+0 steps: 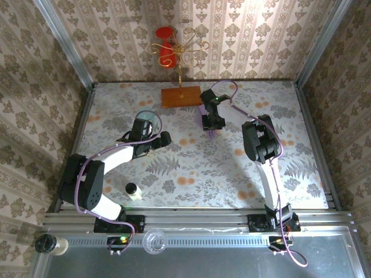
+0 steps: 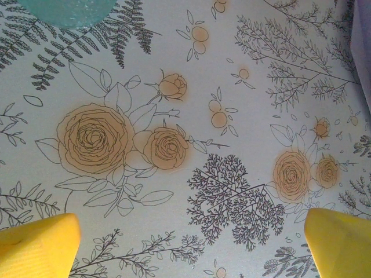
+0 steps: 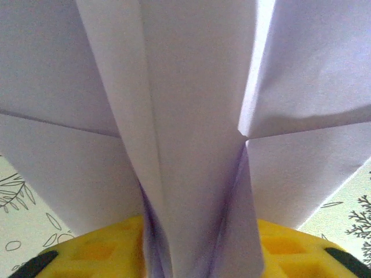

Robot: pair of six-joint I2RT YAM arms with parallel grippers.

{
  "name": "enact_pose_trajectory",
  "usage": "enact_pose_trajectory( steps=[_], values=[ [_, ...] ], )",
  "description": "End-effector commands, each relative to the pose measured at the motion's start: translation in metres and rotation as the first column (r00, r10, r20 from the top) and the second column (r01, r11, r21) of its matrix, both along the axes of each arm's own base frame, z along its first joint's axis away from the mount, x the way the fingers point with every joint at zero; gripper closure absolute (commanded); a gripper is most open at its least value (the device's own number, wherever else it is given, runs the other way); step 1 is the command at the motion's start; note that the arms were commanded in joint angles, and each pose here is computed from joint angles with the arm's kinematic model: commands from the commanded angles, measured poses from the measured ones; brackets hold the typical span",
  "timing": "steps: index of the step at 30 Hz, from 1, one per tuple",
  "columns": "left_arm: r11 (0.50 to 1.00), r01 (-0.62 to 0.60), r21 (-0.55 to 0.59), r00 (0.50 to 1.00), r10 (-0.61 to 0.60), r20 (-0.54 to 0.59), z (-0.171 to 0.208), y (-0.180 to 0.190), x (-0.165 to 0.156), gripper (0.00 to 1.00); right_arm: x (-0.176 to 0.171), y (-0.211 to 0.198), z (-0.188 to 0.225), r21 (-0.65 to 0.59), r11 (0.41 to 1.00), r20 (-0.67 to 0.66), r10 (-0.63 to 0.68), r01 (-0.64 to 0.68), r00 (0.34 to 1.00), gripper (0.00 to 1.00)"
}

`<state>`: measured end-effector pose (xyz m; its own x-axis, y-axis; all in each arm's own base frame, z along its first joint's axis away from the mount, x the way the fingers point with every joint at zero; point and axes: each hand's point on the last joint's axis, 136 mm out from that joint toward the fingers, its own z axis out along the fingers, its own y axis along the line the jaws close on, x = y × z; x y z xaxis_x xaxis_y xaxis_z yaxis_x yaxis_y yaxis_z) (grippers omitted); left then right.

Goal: Fold a paper plane with a square sheet of paper (pick it up from the middle)

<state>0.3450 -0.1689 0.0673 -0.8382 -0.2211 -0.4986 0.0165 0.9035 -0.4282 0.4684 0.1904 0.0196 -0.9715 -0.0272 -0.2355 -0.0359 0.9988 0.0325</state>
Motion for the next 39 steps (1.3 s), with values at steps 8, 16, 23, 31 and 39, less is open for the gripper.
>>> enact_pose_trajectory(
  steps=[8,16,23,31,39],
  values=[
    [1.0,0.01,0.022,1.0,-0.01,0.018,0.011,0.004,0.001,0.0,-0.017,-0.025,-0.037,-0.124,0.992,-0.085,-0.043,0.032,0.995,0.5],
    [0.999,-0.001,0.038,0.998,-0.001,0.059,0.028,0.012,0.003,0.0,-0.008,-0.019,-0.004,-0.064,0.996,-0.016,-0.063,0.061,0.998,0.49],
    [0.996,-0.042,0.085,0.989,0.029,0.143,0.062,0.035,0.012,0.0,0.002,-0.01,0.085,0.098,0.993,0.15,-0.081,0.067,0.985,0.38],
    [0.976,-0.159,0.149,0.969,0.126,0.211,0.085,0.089,0.015,0.0,-0.014,-0.054,0.149,0.212,0.969,0.364,-0.201,0.13,0.909,0.24],
    [0.901,-0.336,0.273,0.915,0.244,0.322,0.101,0.166,0.004,0.0,-0.064,-0.172,0.189,0.125,0.928,0.661,-0.342,0.351,0.668,0.0]
  ],
)
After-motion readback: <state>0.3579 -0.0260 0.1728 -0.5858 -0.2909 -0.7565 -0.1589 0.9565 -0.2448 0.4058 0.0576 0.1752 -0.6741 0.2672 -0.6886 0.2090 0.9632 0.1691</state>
